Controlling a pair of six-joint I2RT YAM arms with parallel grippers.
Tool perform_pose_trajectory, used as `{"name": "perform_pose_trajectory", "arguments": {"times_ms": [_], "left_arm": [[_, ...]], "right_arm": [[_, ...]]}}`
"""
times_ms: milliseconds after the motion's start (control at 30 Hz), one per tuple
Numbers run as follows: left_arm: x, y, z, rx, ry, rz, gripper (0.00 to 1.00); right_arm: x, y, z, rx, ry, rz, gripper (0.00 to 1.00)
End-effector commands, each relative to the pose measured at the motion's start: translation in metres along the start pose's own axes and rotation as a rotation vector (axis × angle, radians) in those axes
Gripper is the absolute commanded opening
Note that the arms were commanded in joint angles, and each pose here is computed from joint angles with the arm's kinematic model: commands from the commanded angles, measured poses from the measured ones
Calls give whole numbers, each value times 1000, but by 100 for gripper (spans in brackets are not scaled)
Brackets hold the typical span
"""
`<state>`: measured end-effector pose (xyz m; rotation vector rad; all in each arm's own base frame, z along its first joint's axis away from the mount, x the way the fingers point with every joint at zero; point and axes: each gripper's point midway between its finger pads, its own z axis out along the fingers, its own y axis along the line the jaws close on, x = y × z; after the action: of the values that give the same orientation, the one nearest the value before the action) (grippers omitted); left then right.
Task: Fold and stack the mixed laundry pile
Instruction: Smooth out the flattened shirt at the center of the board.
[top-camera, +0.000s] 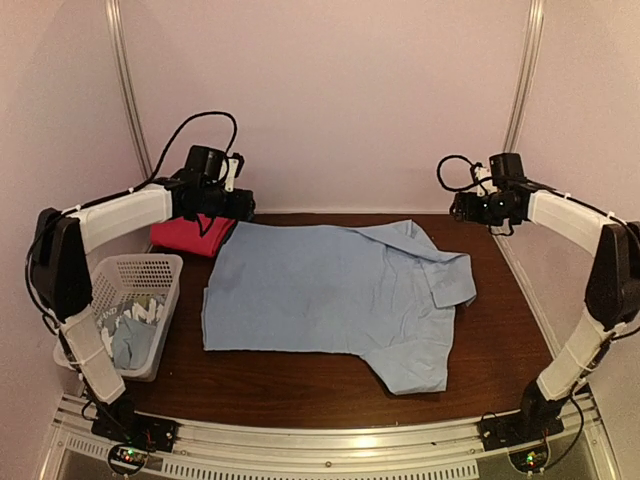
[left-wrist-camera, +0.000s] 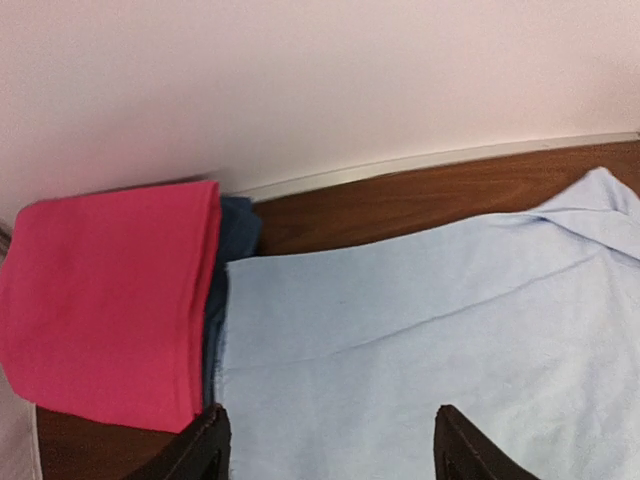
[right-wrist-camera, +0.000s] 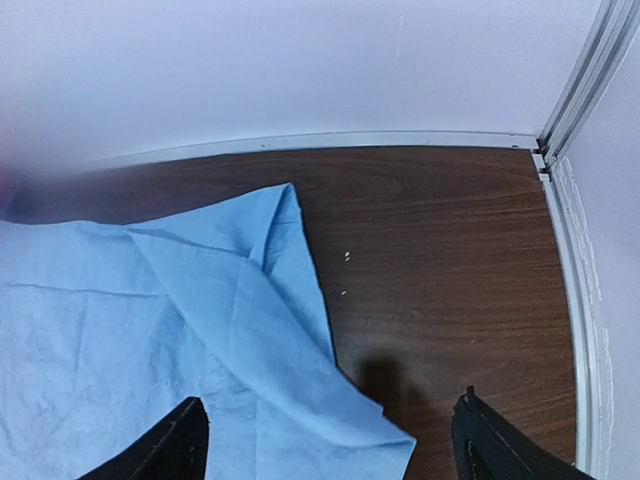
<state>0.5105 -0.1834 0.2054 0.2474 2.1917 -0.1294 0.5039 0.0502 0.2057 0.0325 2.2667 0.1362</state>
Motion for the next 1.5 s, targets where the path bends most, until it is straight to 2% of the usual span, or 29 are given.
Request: {"name": "perform_pose_trajectory", "arguments": {"times_ms": [0,167,233,300,400,467,533,667,767,833,900,967,1000,1100,1133,1267,1400,1433,1467], "left_arm": [[20,-127,-64,403,-84,245,71],[110,-248,-138,752,-98,584,66],[147,-281,-158,848,-102,674,64],[175,-297,-163,905,-94,704,60],[196,-302,-154,921,-85,684,58],[204,-299,-144,884,-65,690,58],[208,-300,-137,870,-48,695,57],[215,-305,-126,871,-13,676,56],[212,-306,-125,862,-20,672,56],[209,-306,-122,849,-23,678,57],[208,-306,-121,838,-27,681,57],[207,-304,-118,820,-28,684,57],[206,-303,-116,806,-28,685,57],[207,-301,-116,794,-25,692,56],[208,-301,-117,803,-27,694,56],[216,-311,-120,864,-32,717,56],[230,-342,-133,926,-70,808,57],[235,-352,-136,942,-78,835,59],[239,-361,-138,957,-85,858,60]], "right_arm": [[51,35,-48,-203,24,94,83],[123,57,-87,-325,100,121,75],[140,67,-99,-377,116,133,70],[158,76,-102,-416,139,130,67],[184,78,-96,-417,204,127,60],[200,73,-91,-376,237,142,59],[209,61,-87,-307,226,170,61],[200,28,-85,-121,147,219,67],[196,5,-78,17,130,243,80],[194,-3,-68,62,136,248,85],[191,-2,-52,58,148,244,86],[188,-3,-34,68,171,222,80],[179,-3,-25,75,171,212,71],[152,0,-3,67,159,177,11],[134,4,3,55,130,166,0],[38,35,30,-54,-2,123,0],[-60,82,39,-232,-145,104,0],[-74,98,38,-301,-154,94,7],[-80,112,41,-359,-140,84,25]]}}
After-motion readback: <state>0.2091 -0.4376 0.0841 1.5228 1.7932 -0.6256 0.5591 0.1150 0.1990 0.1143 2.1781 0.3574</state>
